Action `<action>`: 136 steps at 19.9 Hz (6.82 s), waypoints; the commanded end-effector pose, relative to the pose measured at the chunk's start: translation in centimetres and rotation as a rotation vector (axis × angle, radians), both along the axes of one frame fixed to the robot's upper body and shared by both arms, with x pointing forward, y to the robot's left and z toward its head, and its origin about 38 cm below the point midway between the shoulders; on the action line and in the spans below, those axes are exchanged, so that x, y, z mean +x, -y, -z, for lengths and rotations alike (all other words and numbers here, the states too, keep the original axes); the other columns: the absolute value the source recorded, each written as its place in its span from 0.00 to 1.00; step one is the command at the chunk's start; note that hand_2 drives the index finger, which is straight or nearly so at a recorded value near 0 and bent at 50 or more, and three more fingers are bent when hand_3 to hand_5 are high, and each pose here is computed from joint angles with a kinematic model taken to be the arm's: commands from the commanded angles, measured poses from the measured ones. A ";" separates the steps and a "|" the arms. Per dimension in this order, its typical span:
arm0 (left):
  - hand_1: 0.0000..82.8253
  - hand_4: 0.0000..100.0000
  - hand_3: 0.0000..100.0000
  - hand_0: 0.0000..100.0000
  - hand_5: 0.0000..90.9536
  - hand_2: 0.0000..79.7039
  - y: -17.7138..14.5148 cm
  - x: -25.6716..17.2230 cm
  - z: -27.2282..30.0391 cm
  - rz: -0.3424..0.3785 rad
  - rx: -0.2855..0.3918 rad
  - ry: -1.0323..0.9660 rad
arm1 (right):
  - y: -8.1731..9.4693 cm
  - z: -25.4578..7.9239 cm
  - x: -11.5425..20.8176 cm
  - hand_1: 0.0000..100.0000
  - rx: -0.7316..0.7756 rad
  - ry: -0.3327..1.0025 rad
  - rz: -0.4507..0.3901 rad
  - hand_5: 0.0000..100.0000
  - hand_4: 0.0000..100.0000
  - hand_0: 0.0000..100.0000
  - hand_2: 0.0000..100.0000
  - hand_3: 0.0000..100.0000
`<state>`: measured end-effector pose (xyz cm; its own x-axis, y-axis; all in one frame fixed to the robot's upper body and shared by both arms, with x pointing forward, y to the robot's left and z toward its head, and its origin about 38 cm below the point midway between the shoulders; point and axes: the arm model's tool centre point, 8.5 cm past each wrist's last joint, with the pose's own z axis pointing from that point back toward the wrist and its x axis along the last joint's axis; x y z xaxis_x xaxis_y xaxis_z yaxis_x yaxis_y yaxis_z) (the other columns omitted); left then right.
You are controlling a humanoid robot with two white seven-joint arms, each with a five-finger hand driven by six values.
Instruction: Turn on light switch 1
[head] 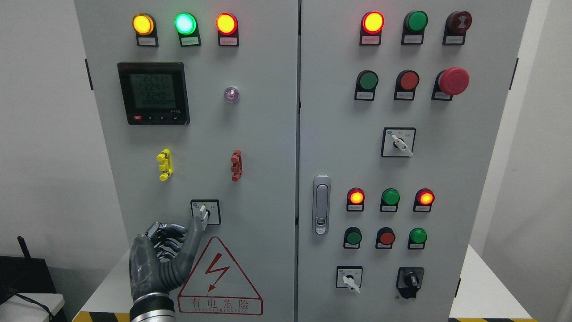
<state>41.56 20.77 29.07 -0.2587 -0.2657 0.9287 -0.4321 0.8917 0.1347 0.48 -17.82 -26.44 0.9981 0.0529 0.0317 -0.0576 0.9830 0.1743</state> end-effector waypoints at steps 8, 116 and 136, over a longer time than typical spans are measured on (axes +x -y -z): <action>0.54 0.82 0.76 0.11 0.87 0.71 1.9 0.4 0.7 -0.005 0.002 -0.014 | 0.0 0.0 0.0 0.39 0.001 -0.001 0.017 0.00 0.00 0.12 0.00 0.00; 0.24 0.84 0.79 0.61 0.88 0.71 3.4 2.4 0.0 -0.018 -0.009 -0.078 | 0.0 0.0 0.0 0.39 0.001 -0.001 0.017 0.00 0.00 0.12 0.00 0.00; 0.30 0.83 0.80 0.02 0.87 0.71 3.5 2.3 0.3 -0.006 -0.021 -0.084 | 0.0 0.0 0.1 0.39 0.002 0.001 0.018 0.00 0.00 0.12 0.00 0.00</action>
<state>43.94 17.31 28.96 -0.1794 -0.2501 0.9514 -0.4267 0.8912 0.1538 0.48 -17.82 -26.44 0.9981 0.0529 0.0317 -0.0576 0.9830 0.1741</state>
